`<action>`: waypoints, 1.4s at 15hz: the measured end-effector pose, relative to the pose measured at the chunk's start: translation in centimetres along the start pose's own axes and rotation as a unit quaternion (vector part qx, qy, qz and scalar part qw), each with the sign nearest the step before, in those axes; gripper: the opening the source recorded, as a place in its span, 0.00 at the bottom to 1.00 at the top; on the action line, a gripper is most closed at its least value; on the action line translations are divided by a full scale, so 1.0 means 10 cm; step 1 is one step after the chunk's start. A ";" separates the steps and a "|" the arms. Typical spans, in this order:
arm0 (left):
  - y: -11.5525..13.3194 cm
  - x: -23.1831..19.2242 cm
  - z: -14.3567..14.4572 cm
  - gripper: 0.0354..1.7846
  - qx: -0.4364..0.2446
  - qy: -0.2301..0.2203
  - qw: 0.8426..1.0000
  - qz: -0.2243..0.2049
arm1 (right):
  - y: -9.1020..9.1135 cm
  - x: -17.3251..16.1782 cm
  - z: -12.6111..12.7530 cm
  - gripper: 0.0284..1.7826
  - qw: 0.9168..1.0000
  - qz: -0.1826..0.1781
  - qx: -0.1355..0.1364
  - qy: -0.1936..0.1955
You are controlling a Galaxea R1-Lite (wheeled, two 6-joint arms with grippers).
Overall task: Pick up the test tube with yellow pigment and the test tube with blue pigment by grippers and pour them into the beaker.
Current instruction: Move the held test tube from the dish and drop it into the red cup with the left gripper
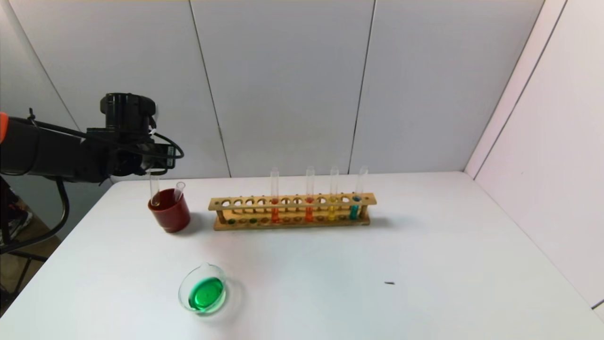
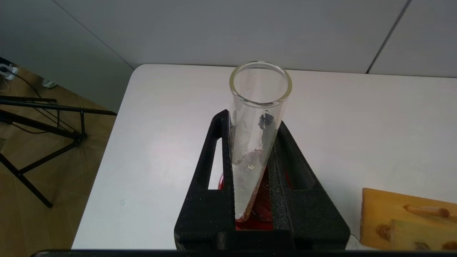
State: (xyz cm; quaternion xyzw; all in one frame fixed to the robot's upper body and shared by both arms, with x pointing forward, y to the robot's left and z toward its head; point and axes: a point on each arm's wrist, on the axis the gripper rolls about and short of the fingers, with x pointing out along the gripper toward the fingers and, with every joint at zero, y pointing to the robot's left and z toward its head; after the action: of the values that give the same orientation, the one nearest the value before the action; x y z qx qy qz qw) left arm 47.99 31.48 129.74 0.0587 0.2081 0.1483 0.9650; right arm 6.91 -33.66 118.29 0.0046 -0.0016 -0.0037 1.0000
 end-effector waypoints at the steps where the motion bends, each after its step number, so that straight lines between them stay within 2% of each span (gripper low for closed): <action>1: 0.00 0.05 -0.02 0.16 -0.001 0.002 1.000 0.002 | 0.00 0.00 0.00 0.95 1.000 0.000 0.000 0.000; 14: -0.11 0.23 -0.42 0.18 0.006 0.022 1.000 -0.001 | 0.00 0.00 0.00 0.95 1.000 0.000 0.000 0.000; 17: -0.12 0.21 -0.46 0.32 0.007 0.019 1.000 -0.002 | 0.00 0.00 0.00 0.95 1.000 0.000 0.000 0.000; 21: -0.12 0.07 -0.35 0.70 0.015 -0.005 1.000 -0.005 | 0.00 0.00 0.00 0.95 1.000 0.000 0.000 0.000</action>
State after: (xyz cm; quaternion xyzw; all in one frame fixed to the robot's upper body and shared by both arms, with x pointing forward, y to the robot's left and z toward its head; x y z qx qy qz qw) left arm 47.45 30.79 126.04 0.0724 0.2055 0.1402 0.9658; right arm 6.91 -33.66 118.28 0.0046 -0.0014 -0.0039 1.0000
